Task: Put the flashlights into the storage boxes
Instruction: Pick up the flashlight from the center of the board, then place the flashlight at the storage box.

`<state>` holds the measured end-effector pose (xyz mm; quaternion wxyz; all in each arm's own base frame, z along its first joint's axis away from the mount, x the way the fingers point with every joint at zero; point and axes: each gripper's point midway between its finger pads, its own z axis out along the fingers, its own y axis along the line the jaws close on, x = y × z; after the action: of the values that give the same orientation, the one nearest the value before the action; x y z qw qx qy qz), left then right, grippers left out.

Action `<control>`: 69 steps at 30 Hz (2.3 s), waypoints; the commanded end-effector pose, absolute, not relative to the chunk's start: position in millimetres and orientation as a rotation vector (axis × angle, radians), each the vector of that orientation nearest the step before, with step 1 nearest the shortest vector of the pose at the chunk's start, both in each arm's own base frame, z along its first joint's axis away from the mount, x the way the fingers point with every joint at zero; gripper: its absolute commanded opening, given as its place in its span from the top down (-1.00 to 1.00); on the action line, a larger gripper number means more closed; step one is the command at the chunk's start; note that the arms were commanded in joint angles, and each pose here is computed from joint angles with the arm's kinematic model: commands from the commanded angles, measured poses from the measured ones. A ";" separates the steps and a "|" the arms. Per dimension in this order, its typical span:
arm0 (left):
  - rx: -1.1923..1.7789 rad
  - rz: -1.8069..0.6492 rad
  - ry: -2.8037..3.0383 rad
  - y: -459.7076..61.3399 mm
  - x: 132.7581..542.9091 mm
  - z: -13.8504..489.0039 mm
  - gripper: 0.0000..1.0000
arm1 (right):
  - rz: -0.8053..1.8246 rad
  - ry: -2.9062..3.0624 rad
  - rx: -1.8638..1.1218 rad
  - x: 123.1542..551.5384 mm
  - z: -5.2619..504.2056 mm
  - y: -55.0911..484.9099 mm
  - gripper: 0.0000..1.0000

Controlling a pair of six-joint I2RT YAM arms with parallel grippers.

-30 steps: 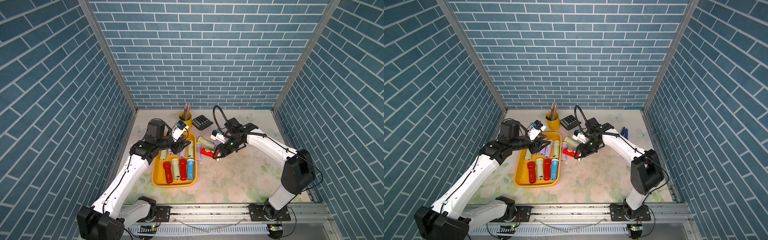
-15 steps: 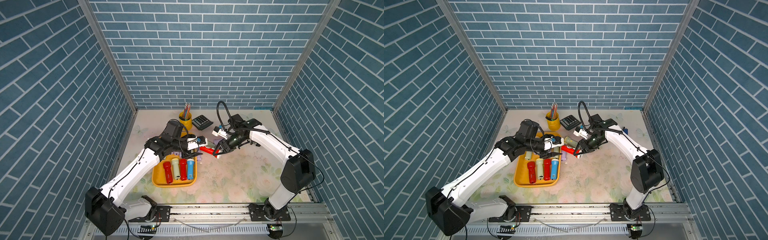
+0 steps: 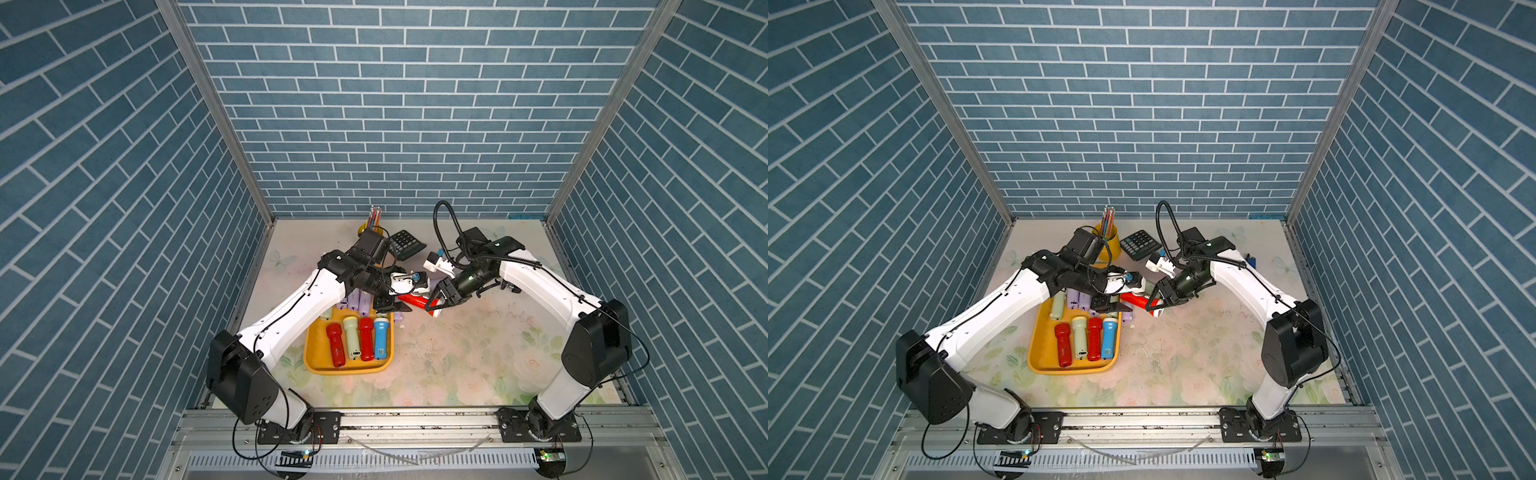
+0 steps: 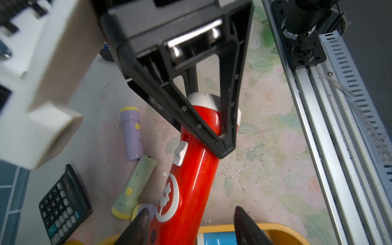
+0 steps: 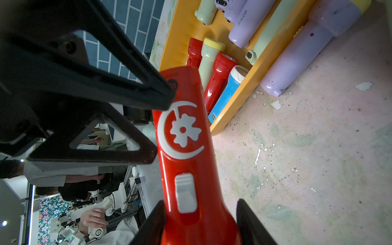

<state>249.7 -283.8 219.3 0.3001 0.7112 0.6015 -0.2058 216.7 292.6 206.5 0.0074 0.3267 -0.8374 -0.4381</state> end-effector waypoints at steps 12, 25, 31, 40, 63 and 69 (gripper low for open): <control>2.003 -0.504 1.571 -298.6 245.0 210.4 -0.17 | -1.515 -2.537 1.128 202.1 230.8 293.3 0.25; 2.018 -0.452 1.544 -300.9 242.8 211.3 0.32 | -1.532 -2.534 1.133 200.4 232.7 293.4 0.24; 1.960 -0.454 1.608 -292.3 236.2 206.8 0.51 | -1.521 -2.672 1.083 218.0 234.9 288.2 -0.18; 1.404 -0.488 2.001 -262.4 232.9 187.2 0.59 | -1.634 -3.017 0.850 270.7 245.2 262.8 -0.38; -0.263 -0.675 2.581 -179.7 210.9 91.0 0.60 | -1.591 -3.143 0.613 280.9 211.5 253.4 -0.35; -0.225 -0.734 2.611 -195.6 213.7 82.7 0.53 | -1.605 -3.132 0.595 281.2 209.3 254.7 -0.34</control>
<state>204.9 -180.4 73.3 0.2022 -0.0755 0.9497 -0.2271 283.5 254.4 210.0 -0.2103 0.1700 -0.8592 -0.4342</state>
